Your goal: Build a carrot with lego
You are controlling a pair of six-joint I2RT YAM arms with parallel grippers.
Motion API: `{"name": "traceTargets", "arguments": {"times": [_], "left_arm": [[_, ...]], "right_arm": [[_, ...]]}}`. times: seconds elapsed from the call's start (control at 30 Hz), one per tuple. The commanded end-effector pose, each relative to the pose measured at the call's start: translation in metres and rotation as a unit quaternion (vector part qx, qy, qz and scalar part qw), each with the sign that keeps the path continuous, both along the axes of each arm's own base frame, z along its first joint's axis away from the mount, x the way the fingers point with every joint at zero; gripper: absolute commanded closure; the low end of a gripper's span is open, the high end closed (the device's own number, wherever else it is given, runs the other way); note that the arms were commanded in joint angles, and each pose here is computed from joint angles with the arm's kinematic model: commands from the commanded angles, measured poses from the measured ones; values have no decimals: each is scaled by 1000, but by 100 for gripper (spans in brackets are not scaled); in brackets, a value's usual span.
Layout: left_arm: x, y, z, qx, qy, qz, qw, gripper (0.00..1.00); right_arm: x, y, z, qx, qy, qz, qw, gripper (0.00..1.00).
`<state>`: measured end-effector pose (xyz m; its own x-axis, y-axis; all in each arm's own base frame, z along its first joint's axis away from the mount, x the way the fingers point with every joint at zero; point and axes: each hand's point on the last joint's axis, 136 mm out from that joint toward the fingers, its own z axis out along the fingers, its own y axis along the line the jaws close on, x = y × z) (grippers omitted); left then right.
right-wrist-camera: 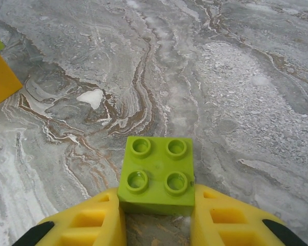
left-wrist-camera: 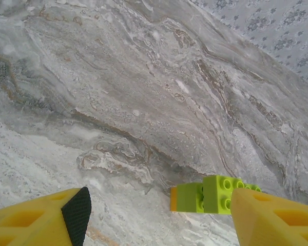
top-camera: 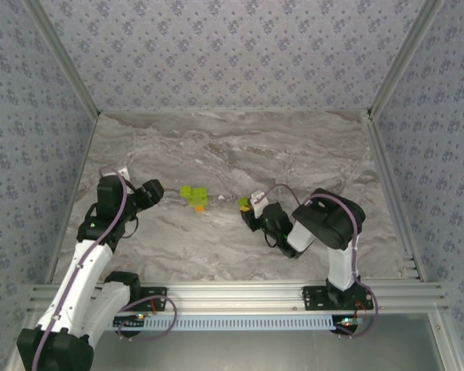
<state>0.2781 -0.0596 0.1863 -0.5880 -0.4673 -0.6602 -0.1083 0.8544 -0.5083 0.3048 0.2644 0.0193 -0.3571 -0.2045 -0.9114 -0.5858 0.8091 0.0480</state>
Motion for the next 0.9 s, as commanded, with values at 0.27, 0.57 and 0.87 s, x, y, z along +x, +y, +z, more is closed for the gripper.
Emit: {"name": "traceTargets", "arguments": {"times": [0.27, 0.57, 0.87], "left_arm": [[2, -3, 7, -2, -24, -13, 1000, 27], [0, -3, 9, -3, -28, -16, 999, 27], [2, -3, 7, -2, -26, -15, 1000, 27]], "right_arm": [[-53, -32, -54, -105, 148, 26, 983, 41], [-35, -24, -55, -116, 142, 20, 983, 32], [-23, -18, -62, -112, 150, 29, 982, 34]]}}
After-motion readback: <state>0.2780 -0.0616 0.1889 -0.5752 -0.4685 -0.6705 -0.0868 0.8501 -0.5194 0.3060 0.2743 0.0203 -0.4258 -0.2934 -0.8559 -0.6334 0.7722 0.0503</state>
